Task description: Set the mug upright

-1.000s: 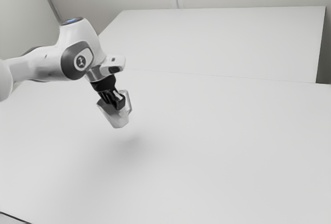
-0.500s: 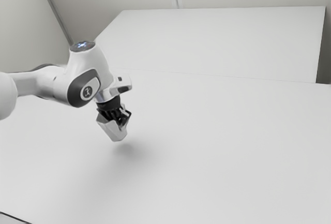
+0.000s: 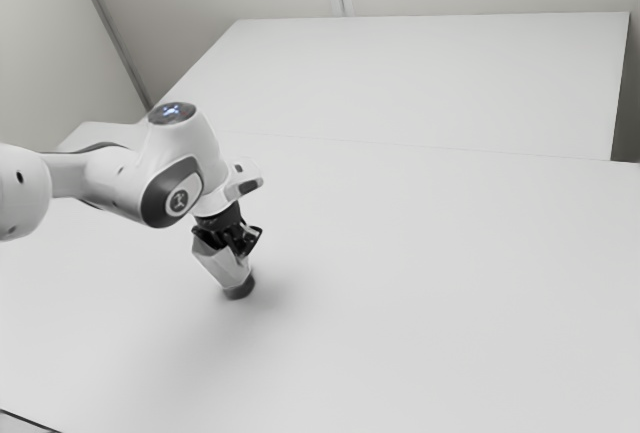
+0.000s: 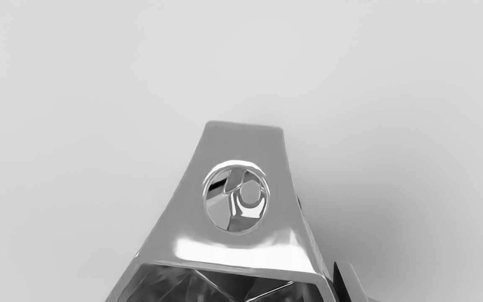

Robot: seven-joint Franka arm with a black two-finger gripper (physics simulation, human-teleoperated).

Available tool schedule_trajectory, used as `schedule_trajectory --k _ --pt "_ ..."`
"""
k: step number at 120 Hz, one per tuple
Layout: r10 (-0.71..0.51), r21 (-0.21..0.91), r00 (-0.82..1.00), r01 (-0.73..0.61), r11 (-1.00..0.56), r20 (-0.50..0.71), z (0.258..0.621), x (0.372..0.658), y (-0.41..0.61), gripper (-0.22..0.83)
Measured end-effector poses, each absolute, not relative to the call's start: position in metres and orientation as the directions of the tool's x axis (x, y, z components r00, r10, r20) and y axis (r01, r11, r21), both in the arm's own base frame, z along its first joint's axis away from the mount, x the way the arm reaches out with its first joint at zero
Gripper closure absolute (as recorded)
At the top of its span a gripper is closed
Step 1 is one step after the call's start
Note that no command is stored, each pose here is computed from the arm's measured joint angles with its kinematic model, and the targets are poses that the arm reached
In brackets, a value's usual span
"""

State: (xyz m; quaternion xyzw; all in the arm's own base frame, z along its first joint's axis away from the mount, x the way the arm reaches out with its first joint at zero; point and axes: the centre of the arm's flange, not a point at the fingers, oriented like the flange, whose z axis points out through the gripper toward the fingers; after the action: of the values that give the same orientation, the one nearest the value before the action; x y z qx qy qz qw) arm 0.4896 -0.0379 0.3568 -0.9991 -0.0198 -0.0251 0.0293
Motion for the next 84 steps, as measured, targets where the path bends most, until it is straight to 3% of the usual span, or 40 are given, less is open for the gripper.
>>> schedule_trajectory --k 84 --pt "0.157 -0.048 0.987 0.159 -0.986 0.038 0.326 0.496 -0.037 0.77"
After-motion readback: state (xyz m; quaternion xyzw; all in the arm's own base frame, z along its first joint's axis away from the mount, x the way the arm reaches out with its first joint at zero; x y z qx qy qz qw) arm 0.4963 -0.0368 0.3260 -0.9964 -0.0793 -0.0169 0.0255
